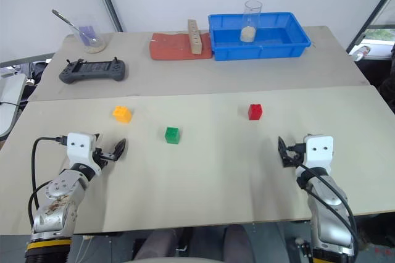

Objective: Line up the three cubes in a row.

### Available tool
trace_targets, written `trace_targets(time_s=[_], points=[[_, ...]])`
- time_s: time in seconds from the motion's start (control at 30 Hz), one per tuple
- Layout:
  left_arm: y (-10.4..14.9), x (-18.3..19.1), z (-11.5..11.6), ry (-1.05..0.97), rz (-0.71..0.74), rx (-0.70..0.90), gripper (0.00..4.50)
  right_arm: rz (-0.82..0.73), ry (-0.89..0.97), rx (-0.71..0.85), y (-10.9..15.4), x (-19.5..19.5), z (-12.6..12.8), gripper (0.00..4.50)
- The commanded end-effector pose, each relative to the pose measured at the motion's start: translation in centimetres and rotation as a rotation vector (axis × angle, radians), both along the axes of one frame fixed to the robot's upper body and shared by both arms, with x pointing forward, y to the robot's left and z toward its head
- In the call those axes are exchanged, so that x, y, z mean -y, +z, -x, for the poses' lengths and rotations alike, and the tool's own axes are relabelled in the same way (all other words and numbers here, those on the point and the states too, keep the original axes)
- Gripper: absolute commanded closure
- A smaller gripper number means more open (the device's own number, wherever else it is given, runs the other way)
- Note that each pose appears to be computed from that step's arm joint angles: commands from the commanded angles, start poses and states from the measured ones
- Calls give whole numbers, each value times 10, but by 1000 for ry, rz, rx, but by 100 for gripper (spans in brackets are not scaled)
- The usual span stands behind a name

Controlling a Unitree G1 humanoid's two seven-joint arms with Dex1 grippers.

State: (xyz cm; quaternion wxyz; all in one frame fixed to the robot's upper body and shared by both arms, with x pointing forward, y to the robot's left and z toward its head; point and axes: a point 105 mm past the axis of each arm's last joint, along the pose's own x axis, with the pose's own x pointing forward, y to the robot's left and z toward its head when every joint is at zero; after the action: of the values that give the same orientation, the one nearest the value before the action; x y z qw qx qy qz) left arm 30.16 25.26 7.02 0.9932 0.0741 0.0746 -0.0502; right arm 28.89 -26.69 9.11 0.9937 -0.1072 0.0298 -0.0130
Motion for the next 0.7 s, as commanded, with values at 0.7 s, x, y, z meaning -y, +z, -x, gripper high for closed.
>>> trace_targets(time_s=[0.7], points=[[137, 150, 11, -1132, -49, 132, 3, -16, 114, 72, 38, -61, -58, 0]])
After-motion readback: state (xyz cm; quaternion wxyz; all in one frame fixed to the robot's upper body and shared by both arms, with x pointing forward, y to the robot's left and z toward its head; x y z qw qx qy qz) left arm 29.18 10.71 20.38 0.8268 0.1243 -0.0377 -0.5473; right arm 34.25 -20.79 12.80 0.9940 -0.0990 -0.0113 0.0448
